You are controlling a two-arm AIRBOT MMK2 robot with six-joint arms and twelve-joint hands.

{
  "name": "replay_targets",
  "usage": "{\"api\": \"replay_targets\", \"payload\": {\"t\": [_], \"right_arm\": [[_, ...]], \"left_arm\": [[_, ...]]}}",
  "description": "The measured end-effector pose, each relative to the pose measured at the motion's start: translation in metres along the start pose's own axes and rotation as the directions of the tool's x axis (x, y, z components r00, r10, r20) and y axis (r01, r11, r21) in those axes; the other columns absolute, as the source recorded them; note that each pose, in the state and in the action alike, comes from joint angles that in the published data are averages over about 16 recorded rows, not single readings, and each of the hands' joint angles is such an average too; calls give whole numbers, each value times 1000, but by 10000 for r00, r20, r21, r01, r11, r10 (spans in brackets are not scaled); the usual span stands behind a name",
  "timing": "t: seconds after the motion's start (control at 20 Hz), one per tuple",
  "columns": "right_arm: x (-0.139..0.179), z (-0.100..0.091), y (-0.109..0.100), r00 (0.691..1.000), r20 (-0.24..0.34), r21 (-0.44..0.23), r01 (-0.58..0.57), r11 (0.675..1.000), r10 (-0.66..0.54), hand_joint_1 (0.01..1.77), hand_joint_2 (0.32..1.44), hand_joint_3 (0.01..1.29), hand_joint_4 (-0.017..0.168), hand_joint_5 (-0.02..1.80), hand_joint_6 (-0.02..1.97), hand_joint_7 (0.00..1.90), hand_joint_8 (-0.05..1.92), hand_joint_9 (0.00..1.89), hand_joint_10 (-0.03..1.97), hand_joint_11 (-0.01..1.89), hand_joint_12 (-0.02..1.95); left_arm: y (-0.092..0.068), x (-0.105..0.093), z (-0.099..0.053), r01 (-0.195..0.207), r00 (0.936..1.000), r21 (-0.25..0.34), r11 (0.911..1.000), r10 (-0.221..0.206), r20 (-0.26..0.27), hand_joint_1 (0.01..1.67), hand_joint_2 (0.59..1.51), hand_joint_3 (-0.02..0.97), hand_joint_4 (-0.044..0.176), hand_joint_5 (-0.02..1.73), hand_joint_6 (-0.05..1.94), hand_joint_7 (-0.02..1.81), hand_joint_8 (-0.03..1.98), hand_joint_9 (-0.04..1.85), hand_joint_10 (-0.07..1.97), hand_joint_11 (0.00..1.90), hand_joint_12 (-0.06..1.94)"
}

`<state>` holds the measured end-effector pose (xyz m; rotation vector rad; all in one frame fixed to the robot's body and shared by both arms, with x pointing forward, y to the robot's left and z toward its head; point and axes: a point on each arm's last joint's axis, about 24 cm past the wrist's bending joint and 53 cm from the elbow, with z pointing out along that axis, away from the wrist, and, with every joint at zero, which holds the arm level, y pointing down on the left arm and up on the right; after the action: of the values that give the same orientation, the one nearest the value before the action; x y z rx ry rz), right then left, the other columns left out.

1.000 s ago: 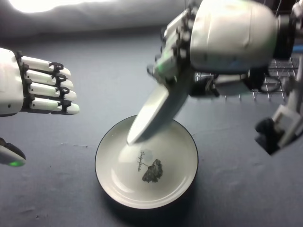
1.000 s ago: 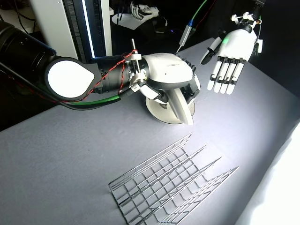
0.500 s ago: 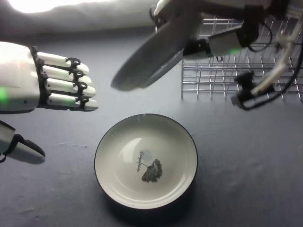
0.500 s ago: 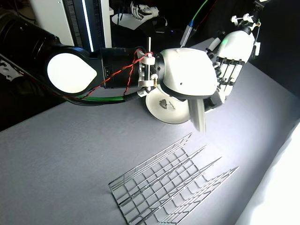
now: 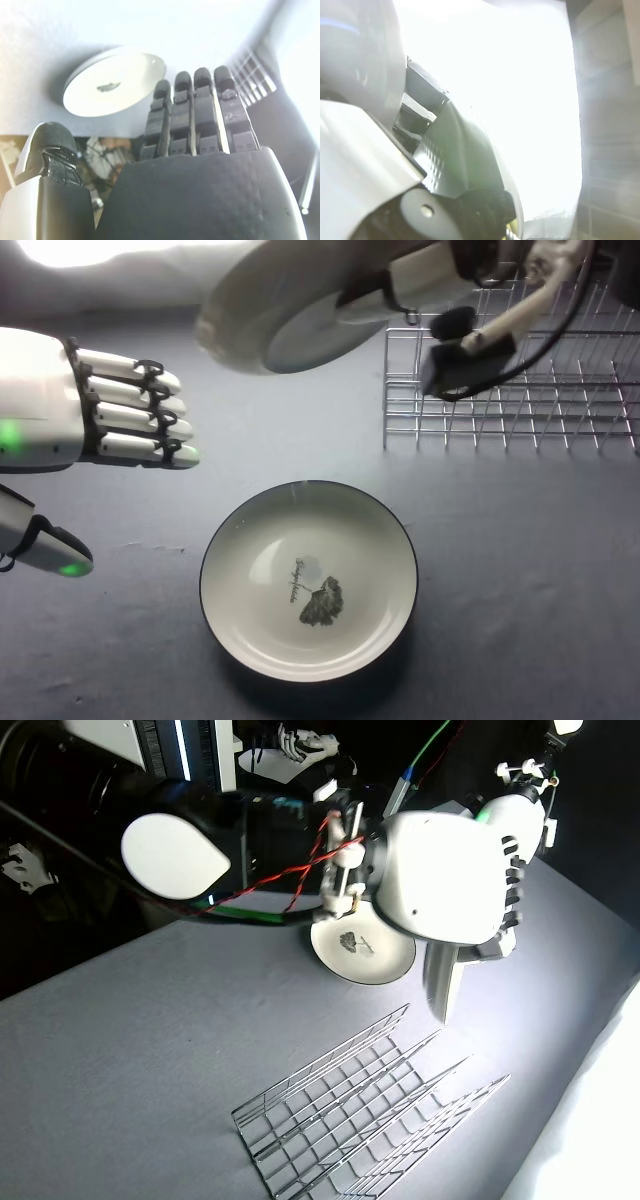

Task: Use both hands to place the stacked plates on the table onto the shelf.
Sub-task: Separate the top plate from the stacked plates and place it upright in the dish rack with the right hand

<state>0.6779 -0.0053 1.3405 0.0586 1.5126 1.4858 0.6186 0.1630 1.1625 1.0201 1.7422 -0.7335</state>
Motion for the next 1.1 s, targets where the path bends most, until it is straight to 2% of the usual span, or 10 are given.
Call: {"api": "replay_targets", "payload": {"t": [0.2, 0.5, 0.8, 1.1], "right_arm": [[-12, 5, 0, 9970, 284, 208, -723, 9972, 717, 1370, 980, 13, -3, 855, 1021, 1013, 986, 956, 1182, 781, 1403], [-33, 6, -6, 9822, 775, 481, -1751, 9834, 1711, 1371, 986, 12, -4, 845, 1027, 990, 1012, 946, 1199, 777, 1415], [-58, 0, -14, 9613, 1335, 660, -2512, 9657, 2409, 1372, 993, 12, -6, 837, 1030, 972, 1028, 943, 1214, 785, 1417], [-73, -13, -27, 9514, 1690, 937, -2755, 9567, 2574, 1372, 999, 13, -7, 829, 1040, 964, 1031, 933, 1235, 782, 1426]], "left_arm": [[2, 2, 1, -161, 9998, -139, 9998, 160, -80, 14, 1140, 12, 0, 142, 15, 165, 7, 145, 9, 32, 239], [-3, 4, 4, -436, 9988, -181, 9989, 432, -212, 14, 1138, 12, 0, 139, 15, 164, 8, 149, 9, 30, 249], [-6, 7, 6, -597, 9977, -227, 9980, 589, -346, 15, 1138, 11, 0, 145, 15, 173, 8, 158, 10, 36, 258], [-9, 8, 7, -649, 9972, -200, 9977, 641, -386, 15, 1142, 11, 0, 156, 16, 177, 8, 158, 9, 33, 260]]}}
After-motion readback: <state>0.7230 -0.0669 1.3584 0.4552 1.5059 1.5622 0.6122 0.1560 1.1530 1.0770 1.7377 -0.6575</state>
